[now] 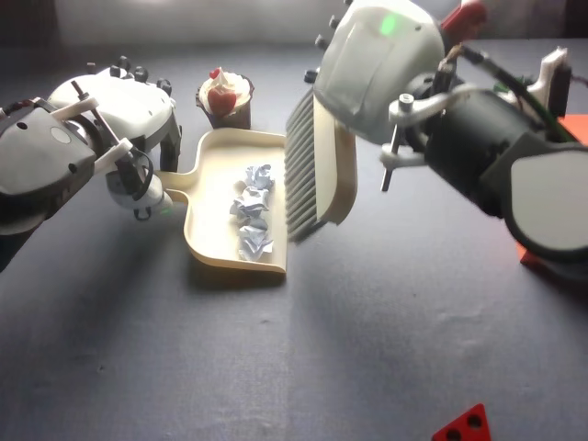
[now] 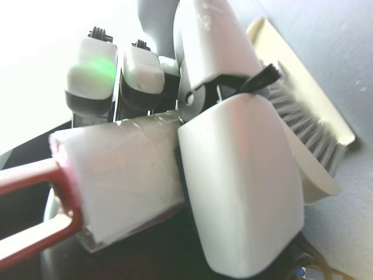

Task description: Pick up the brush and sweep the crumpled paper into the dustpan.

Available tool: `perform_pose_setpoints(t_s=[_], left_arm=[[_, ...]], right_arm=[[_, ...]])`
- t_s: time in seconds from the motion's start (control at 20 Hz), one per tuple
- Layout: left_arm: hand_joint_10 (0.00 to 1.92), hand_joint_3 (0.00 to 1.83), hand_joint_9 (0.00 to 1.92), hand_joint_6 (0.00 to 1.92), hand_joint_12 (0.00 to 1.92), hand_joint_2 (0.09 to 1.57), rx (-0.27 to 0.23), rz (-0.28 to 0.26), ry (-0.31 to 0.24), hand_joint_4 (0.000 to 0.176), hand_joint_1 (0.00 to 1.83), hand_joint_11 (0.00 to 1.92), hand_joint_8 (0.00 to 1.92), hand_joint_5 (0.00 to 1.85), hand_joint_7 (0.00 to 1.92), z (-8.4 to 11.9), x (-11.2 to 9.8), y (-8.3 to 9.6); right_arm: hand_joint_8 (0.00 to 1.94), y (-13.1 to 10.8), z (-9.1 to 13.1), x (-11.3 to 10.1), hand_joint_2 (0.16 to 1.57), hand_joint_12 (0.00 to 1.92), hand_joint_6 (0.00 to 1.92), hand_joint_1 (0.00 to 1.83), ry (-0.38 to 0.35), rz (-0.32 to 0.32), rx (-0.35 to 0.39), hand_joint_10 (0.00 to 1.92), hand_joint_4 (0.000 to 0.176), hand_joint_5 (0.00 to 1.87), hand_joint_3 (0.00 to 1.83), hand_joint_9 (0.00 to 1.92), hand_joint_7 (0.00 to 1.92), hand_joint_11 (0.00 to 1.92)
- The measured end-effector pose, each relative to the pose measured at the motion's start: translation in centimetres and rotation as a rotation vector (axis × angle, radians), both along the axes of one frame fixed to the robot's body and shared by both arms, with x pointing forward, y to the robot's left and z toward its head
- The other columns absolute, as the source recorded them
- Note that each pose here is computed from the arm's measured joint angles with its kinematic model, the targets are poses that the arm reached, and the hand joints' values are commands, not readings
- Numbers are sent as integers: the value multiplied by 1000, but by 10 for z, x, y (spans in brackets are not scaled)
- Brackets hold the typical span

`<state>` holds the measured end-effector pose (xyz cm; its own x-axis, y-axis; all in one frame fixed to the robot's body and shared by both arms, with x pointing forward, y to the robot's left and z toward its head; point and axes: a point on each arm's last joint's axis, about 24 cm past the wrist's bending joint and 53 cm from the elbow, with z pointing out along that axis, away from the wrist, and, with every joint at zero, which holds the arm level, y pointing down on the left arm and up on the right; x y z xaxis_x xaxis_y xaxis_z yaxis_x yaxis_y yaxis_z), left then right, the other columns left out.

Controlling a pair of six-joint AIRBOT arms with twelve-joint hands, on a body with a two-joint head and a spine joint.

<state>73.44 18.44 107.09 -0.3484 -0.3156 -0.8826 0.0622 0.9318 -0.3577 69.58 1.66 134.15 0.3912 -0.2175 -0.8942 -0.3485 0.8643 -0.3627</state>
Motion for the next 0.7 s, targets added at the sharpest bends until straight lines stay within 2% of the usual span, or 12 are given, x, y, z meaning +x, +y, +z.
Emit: perform_pose_setpoints(t_s=[0.1,0.2,0.25,0.35,0.45,0.55,0.7], left_arm=[[2,2,190,826,491,1074,0,1,0,0,1112,0,2,1073,331,0,0,0],[1,0,190,824,507,1074,-1,4,0,0,1117,0,2,1074,334,0,0,1],[0,1,157,853,436,1081,-1,4,-1,0,1125,0,0,1056,304,0,0,1],[2,0,147,864,378,1084,-4,3,-2,0,1106,0,0,1051,299,1,1,0],[9,0,199,786,501,1065,-4,2,-2,0,1125,0,5,1097,346,1,1,-1],[7,0,207,777,511,1063,-5,5,-2,0,1146,0,6,1100,353,1,1,0],[5,1,158,823,420,1073,-5,4,-3,0,1119,0,1,1075,310,1,1,0]], right_arm=[[1941,1,0,7,1177,1921,1921,1524,2,-10,-67,1921,83,966,1,1244,958,1345],[1941,4,-13,15,1173,1921,1921,1537,37,-3,-121,1921,87,956,0,1231,931,1346],[1941,9,-25,19,1172,1921,1921,1537,69,13,-144,1921,88,955,0,1230,929,1346],[1941,20,-27,19,1175,1921,1921,1528,72,36,-156,1921,91,958,0,1231,943,1340],[1941,29,-27,18,1172,1921,1921,1534,63,50,-163,1921,94,955,0,1236,946,1339],[1941,37,-28,16,1171,1921,1921,1529,48,73,-157,1921,97,945,0,1227,937,1324],[1941,43,-30,16,1162,1921,1921,1541,68,90,-123,1921,97,951,0,1238,954,1337]])
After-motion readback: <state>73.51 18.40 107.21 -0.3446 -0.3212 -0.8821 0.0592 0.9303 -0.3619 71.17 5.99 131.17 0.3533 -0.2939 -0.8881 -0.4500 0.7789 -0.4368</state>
